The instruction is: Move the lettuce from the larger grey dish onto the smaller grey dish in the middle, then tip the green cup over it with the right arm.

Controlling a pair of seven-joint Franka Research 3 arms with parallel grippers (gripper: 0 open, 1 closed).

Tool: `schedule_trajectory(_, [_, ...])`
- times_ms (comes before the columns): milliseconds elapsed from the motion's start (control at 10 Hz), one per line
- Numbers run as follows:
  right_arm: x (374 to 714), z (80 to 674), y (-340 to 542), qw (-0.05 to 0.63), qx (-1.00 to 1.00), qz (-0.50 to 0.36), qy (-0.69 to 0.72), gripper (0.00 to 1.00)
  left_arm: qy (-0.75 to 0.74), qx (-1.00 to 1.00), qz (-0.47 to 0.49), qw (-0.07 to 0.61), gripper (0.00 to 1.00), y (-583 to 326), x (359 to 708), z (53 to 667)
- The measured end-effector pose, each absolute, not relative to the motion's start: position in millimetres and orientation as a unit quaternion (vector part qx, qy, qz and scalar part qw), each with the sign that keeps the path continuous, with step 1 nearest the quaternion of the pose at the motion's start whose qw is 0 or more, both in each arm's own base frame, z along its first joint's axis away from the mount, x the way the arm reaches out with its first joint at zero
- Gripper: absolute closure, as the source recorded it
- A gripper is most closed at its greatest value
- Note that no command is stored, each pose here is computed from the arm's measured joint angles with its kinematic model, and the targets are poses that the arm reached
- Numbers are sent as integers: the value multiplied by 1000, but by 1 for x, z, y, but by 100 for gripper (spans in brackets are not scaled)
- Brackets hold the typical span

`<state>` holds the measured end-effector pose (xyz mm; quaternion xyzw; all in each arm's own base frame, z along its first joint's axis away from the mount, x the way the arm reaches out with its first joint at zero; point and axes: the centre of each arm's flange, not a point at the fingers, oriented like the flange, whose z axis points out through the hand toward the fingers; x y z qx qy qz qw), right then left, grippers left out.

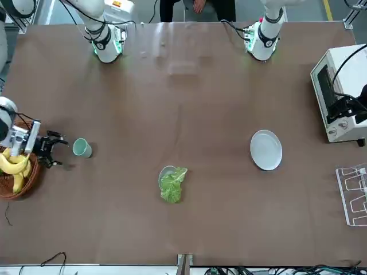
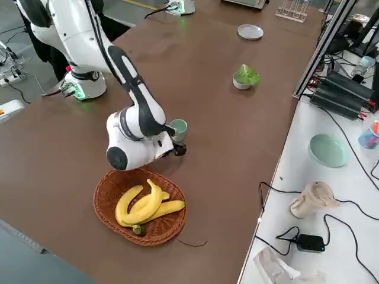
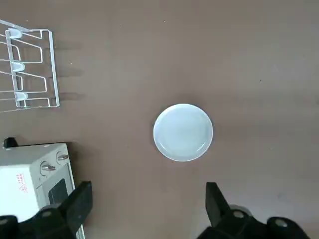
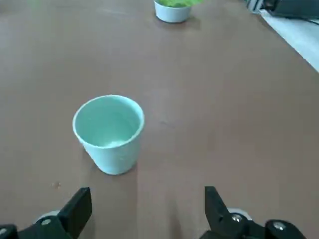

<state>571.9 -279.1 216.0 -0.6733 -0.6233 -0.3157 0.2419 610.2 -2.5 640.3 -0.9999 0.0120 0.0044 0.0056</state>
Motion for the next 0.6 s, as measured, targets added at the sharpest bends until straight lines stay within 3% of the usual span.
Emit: schedule_trajectory(600, [660,324,-171,163,-852,-212,-450,0,13,-1000,4,5,0,-4,610,640])
